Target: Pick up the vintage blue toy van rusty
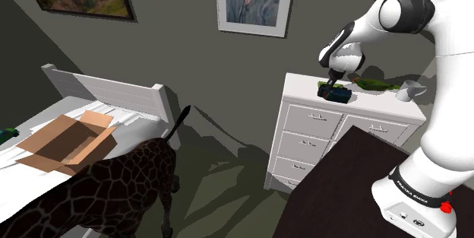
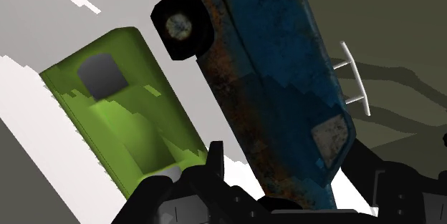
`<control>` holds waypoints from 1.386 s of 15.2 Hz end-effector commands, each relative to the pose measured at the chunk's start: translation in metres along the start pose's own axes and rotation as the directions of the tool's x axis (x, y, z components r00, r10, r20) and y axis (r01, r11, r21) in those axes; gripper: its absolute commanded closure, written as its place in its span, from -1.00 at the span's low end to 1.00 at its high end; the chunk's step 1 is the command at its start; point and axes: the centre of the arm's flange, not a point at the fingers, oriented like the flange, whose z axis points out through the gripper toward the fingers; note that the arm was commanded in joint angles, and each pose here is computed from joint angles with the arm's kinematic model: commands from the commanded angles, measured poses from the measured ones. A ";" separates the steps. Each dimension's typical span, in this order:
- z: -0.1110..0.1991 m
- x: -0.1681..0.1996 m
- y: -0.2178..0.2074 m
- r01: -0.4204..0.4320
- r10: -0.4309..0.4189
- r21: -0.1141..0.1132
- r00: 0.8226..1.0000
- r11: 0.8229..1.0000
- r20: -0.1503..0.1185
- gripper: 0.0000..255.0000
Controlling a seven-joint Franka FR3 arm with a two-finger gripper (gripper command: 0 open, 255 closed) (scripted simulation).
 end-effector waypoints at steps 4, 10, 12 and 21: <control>0.001 0.000 0.000 0.000 0.000 0.001 1.000 1.000 0.001 1.00; -0.004 0.001 0.000 0.000 0.000 0.001 1.000 1.000 0.001 1.00; -0.014 0.002 0.001 0.000 0.000 0.001 1.000 1.000 0.000 1.00; -0.061 0.006 0.006 0.000 0.000 0.001 1.000 1.000 0.000 1.00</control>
